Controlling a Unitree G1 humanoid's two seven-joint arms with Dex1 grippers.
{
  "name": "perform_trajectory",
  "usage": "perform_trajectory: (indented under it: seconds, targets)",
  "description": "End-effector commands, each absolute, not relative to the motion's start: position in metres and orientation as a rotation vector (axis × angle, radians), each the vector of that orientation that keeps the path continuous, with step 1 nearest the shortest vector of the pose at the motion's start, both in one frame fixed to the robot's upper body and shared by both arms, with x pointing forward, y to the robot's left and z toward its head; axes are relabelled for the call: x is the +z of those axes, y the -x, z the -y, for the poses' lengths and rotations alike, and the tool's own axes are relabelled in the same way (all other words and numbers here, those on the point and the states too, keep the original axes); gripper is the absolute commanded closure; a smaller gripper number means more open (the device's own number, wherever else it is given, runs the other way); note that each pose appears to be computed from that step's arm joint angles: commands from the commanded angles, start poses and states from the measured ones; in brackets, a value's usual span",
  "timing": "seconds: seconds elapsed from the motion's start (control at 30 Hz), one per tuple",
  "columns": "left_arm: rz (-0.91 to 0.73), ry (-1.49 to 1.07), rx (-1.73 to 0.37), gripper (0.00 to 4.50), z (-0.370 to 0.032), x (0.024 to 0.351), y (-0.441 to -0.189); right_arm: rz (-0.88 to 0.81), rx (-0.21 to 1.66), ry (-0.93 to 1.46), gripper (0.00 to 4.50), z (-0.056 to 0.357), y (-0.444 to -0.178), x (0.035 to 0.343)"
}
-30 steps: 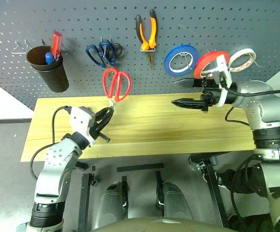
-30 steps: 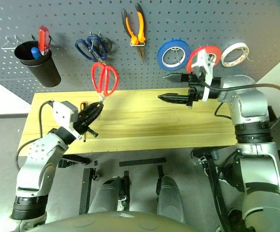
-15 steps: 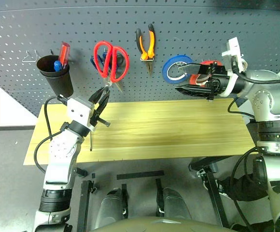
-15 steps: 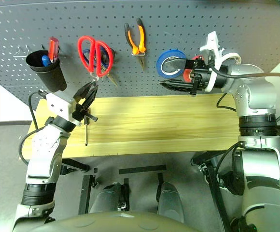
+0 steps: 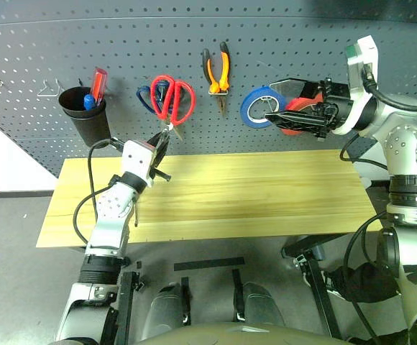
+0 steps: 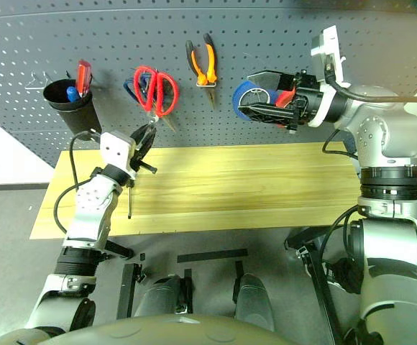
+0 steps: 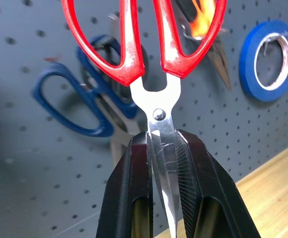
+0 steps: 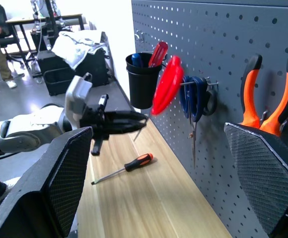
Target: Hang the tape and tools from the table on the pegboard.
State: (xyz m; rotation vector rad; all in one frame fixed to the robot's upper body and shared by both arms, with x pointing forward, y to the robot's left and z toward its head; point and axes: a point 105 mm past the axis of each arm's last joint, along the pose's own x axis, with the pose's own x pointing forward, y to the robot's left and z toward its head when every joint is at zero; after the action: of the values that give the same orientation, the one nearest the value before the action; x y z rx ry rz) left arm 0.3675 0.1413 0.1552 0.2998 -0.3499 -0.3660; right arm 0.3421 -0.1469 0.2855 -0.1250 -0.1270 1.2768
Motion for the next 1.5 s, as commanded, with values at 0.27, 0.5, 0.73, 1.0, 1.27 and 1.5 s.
perform_trajectory:
  seconds: [0.27,0.5,0.73,1.0,1.27,1.5]
  targets:
    - [0.274,-0.329,-0.250,4.17,-0.130,0.153,-0.408,0.188,1.262,0.163,0.00,0.146,-0.338,0.298]
    - [0.301,-0.280,-0.149,2.19,-0.141,0.162,-0.413,0.174,1.256,0.174,0.00,0.146,-0.339,0.291]
    - [0.321,-0.271,-0.143,0.03,-0.145,0.167,-0.401,0.169,1.256,0.174,0.00,0.144,-0.340,0.286]
    - [0.257,-0.238,-0.172,0.03,-0.163,0.157,-0.352,0.100,1.308,0.151,0.00,0.132,-0.335,0.267]
    - [-0.211,-0.150,0.036,0.03,-0.223,0.105,-0.349,-0.008,1.358,0.237,0.00,0.101,-0.336,0.224]
    - [-0.496,-0.127,0.138,0.03,-0.245,0.076,-0.376,-0.031,1.364,0.213,0.00,0.075,-0.351,0.224]
